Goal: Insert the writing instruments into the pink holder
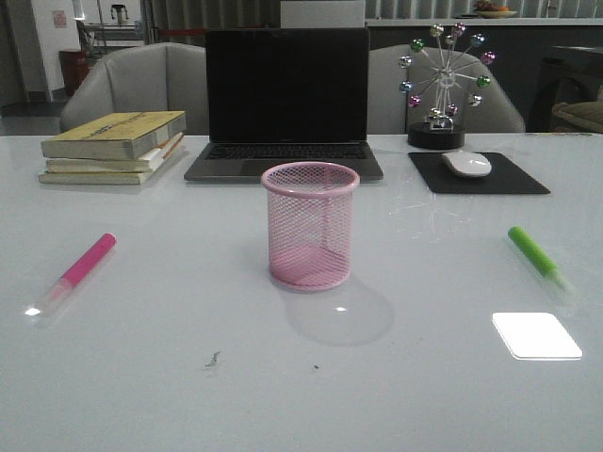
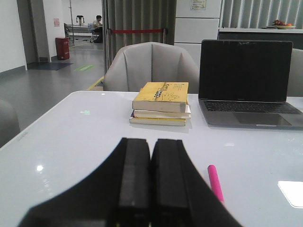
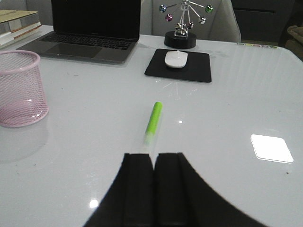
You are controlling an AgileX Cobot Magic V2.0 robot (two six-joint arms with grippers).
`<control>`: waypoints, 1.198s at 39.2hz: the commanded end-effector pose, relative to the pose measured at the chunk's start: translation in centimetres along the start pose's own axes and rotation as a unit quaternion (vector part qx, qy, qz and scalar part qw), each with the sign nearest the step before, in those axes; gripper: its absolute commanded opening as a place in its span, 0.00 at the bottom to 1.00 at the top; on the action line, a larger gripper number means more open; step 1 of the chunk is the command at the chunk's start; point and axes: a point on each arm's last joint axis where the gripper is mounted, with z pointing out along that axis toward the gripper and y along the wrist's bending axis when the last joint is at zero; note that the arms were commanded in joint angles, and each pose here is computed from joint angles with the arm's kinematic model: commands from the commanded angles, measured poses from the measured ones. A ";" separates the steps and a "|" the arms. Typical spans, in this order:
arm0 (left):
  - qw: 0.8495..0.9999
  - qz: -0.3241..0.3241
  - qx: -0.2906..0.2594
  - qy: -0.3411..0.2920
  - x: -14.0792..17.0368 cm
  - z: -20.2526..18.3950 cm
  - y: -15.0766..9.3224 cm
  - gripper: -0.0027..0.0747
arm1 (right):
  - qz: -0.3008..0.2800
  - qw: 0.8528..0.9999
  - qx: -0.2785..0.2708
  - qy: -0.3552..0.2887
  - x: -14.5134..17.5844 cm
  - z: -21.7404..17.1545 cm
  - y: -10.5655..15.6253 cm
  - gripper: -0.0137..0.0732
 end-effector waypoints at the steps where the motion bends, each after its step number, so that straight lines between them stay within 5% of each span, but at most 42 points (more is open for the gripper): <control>1: 0.999 -0.010 -0.005 -0.054 -0.8 -0.2 0.1 0.15 | -0.012 0.999 0.001 -0.050 -0.8 -0.2 0.0 0.19; 33: 0.998 -0.010 -0.005 -0.055 -0.8 -0.2 0.1 0.15 | -0.012 0.999 0.001 -0.051 -0.8 -0.2 0.0 0.19; 44: 0.990 -0.010 -0.015 -0.137 -2.3 -0.5 0.3 0.15 | -0.012 0.994 0.000 -0.105 -1.8 -0.3 0.0 0.19; 47: 0.982 -0.010 -0.022 -0.188 -3.3 -0.8 0.4 0.15 | -0.012 0.985 -0.001 -0.172 -3.0 -0.6 0.1 0.19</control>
